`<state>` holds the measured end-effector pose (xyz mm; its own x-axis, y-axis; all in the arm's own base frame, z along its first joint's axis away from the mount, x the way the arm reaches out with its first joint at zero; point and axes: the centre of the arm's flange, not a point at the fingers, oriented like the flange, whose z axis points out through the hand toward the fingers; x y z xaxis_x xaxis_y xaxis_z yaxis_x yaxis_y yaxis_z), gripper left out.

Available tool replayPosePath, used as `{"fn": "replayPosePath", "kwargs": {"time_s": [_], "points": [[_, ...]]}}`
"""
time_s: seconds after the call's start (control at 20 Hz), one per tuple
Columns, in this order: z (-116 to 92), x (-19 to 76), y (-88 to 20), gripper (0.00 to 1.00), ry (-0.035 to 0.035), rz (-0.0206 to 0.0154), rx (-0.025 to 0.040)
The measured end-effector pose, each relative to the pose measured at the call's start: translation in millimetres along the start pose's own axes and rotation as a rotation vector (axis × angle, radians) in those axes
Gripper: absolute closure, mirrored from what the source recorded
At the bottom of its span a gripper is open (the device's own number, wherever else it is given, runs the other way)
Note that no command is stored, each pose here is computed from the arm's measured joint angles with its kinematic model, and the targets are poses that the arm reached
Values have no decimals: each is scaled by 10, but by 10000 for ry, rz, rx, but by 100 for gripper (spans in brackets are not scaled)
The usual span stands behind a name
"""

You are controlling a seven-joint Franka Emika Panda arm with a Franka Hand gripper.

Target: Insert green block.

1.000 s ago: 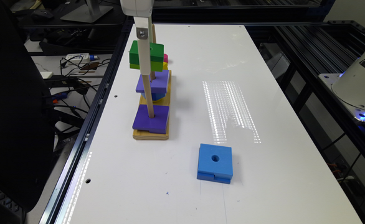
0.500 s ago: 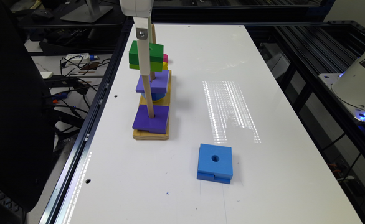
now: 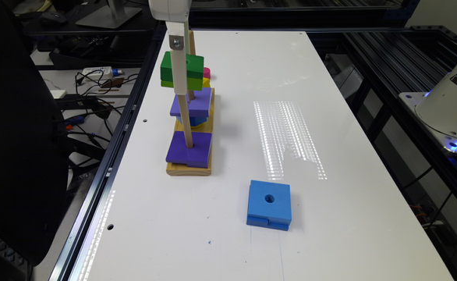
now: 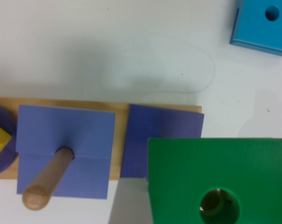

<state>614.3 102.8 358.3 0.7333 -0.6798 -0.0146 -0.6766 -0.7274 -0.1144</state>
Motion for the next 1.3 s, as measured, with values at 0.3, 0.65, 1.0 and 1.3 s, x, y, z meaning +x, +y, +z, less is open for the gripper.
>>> {"fn": "replayPosePath", "kwargs": {"time_s": [0.3, 0.65, 1.0, 1.3], "points": [[179, 24, -18, 100, -42, 18, 71], [191, 27, -17, 100, -50, 23, 68], [240, 35, -16, 100, -69, 27, 60], [261, 41, -15, 100, -65, 25, 61]]}}
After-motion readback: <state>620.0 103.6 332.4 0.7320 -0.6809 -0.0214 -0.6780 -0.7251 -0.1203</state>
